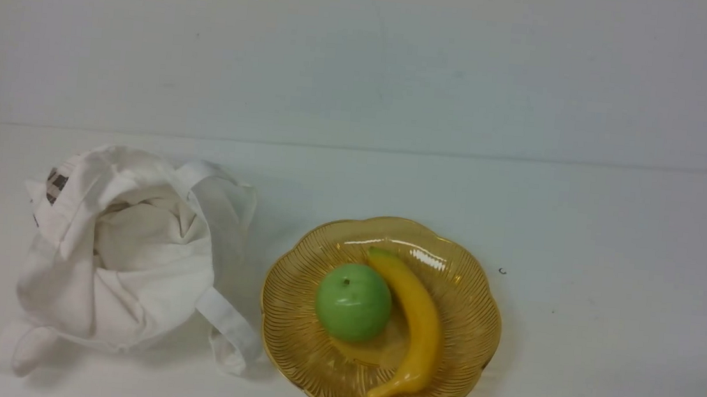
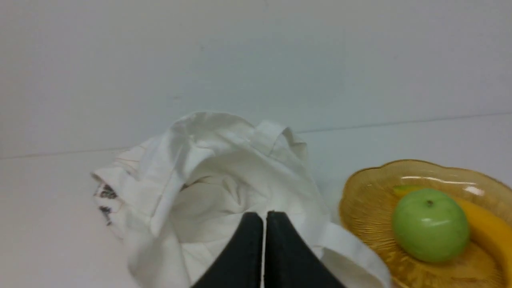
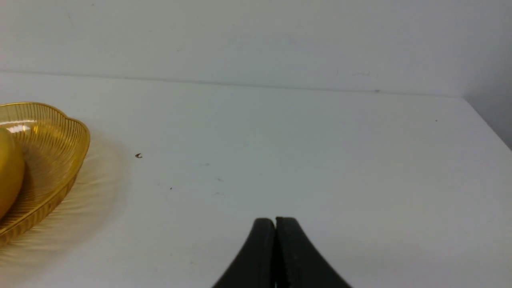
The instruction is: Take the fruit out of the cloth bag on the white table and place them on a plate.
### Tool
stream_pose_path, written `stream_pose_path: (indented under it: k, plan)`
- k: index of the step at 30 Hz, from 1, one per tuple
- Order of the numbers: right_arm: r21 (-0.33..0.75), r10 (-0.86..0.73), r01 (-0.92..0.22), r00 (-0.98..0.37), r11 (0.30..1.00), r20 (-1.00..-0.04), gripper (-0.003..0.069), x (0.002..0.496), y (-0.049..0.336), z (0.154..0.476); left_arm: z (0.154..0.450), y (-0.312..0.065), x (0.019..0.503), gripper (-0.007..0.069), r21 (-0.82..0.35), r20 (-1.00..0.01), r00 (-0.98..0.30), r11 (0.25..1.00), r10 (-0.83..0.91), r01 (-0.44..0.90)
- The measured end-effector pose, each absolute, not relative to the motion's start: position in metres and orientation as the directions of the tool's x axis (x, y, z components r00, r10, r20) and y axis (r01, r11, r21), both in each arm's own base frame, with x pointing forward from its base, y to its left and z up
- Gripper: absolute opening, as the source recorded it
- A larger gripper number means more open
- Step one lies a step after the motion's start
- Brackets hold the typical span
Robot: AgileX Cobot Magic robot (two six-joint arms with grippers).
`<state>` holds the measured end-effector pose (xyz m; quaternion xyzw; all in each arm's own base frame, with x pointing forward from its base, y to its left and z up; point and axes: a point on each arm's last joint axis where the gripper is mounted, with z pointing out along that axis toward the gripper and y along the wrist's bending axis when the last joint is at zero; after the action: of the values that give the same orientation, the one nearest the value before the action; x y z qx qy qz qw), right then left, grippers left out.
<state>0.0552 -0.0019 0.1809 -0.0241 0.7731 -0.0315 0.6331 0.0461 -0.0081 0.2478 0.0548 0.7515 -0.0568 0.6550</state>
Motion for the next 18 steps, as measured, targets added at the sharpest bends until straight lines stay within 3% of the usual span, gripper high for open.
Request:
stream_pose_path:
  k: [4,11,18]
  plan:
    - [-0.079,-0.077,0.003,-0.197,0.997,-0.977,-0.0014,0.055,-0.002,0.181,0.216,-0.004,0.048,-0.0008,0.012,-0.985,-0.173,0.997,0.024,0.073]
    - [-0.079,-0.077,0.003,-0.197,0.997,-0.977,-0.0014,0.055,-0.002,0.181,0.172,-0.004,0.052,-0.0008,0.018,-0.951,-0.306,0.998,0.036,0.063]
    - [-0.079,-0.077,0.003,-0.198,0.997,-0.977,-0.0014,0.055,-0.002,0.181,0.171,-0.004,0.052,-0.0008,0.019,-0.952,-0.305,0.998,0.037,0.062]
